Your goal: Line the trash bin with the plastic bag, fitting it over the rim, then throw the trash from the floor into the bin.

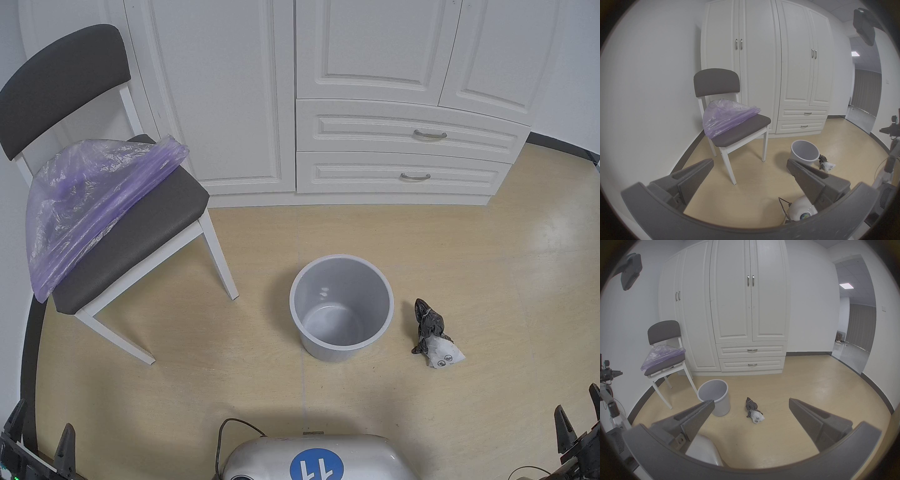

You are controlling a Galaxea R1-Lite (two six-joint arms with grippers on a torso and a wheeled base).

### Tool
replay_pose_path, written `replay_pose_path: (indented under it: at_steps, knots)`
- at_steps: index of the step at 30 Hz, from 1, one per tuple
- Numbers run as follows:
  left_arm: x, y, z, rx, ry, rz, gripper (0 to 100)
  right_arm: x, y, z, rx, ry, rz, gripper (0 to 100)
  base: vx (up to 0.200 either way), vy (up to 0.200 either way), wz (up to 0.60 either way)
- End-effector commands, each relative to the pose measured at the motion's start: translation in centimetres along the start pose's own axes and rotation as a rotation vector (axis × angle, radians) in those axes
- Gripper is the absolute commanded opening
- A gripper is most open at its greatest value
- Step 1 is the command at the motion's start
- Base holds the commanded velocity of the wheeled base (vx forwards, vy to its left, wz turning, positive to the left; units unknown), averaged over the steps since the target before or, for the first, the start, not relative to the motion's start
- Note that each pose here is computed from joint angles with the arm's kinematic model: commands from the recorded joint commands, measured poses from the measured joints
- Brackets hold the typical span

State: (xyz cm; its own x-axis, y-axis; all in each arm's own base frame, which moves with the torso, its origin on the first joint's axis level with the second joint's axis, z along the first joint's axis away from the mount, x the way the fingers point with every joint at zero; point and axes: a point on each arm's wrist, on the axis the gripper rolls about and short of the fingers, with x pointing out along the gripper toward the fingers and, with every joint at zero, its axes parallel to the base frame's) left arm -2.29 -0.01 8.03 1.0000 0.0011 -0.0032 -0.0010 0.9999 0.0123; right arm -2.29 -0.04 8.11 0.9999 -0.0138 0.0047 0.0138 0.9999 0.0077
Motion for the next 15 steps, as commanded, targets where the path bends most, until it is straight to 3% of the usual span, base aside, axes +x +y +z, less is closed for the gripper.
replay_pose_path:
  at_steps: [1, 15]
  knots:
    - [0.02, -0.01, -0.48, 0.000, 0.003, 0.000, 100, 0.00, 0.00, -0.53, 0.000, 0.002, -0.002, 100, 0.000, 0.000, 0.00]
    - [0.02, -0.01, -0.48, 0.000, 0.003, 0.002, 100, 0.00, -0.01, -0.53, 0.000, 0.002, 0.000, 100, 0.000, 0.000, 0.00]
